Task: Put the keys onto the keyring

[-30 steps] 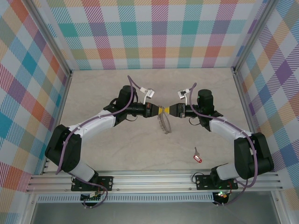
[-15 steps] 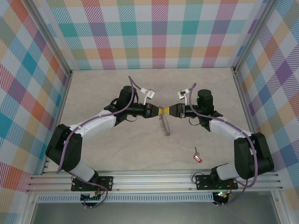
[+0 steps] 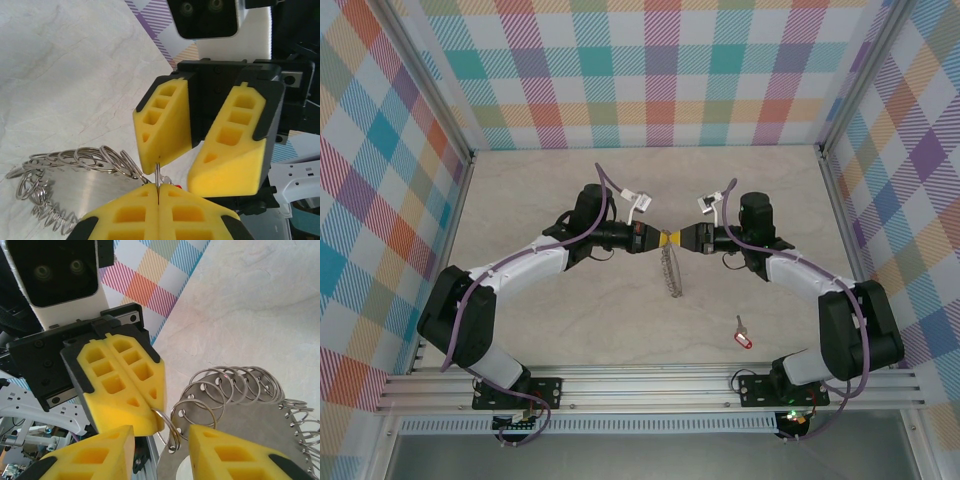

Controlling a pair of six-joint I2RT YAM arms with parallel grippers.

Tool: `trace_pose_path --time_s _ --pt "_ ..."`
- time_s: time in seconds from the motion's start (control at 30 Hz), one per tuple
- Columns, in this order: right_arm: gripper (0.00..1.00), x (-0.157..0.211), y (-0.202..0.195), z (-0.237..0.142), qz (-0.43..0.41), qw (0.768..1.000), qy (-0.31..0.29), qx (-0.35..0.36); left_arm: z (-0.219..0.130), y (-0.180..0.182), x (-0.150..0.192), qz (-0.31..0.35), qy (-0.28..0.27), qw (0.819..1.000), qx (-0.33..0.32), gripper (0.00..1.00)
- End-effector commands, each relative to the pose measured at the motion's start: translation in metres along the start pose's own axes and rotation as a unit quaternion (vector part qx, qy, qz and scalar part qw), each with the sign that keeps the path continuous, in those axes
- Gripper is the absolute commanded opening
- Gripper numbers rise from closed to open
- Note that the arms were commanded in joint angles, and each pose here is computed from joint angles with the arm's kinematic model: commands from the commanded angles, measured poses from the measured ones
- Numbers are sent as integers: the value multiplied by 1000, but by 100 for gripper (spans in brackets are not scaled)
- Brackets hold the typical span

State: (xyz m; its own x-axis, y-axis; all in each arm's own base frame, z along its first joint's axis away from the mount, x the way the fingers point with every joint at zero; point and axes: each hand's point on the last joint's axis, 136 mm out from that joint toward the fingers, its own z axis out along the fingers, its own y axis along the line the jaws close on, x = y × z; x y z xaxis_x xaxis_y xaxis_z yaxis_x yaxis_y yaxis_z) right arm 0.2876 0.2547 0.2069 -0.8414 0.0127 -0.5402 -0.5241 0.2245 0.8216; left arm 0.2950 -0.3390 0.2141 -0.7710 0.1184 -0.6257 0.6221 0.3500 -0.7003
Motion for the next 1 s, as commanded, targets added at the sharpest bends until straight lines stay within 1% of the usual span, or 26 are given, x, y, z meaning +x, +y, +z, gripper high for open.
trace_pose_path --time_s 0.0,0.17,0.3,0.4,0.47,0.5,0.6,0.73,0.8,0.87,0.97 --pt "34 -5 9 3 -22 1000 2 -15 -1 -23 -14 32 -8 999 31 0" --pt "32 -7 10 3 -23 1000 3 -17 0 -23 -14 33 -7 999 32 0" --pt "24 -8 12 3 -26 999 2 -19 0 -24 -13 32 -6 999 33 0" --pt "14 -8 13 3 -27 999 2 -20 0 -23 -12 31 -3 999 31 0" --pt "1 -9 13 3 -27 999 2 -19 1 -21 -11 30 -2 999 29 0" --pt "0 -9 13 3 -28 999 2 -18 0 -21 -12 30 -3 999 27 0" --pt "0 -10 13 2 -31 999 -2 -13 -1 -14 -15 24 -11 1000 3 0" --pt "0 -14 12 2 -35 999 -11 -4 -8 -5 -26 16 -35 998 -44 0" --pt "0 -16 11 1 -37 999 -14 0 -12 -3 -31 14 -46 997 -63 8" --pt "0 -18 10 2 -39 999 -17 4 -17 1 -36 9 -56 995 -87 18" --pt "0 -21 9 1 -44 999 -27 13 -27 22 -42 -17 -65 985 -161 44"
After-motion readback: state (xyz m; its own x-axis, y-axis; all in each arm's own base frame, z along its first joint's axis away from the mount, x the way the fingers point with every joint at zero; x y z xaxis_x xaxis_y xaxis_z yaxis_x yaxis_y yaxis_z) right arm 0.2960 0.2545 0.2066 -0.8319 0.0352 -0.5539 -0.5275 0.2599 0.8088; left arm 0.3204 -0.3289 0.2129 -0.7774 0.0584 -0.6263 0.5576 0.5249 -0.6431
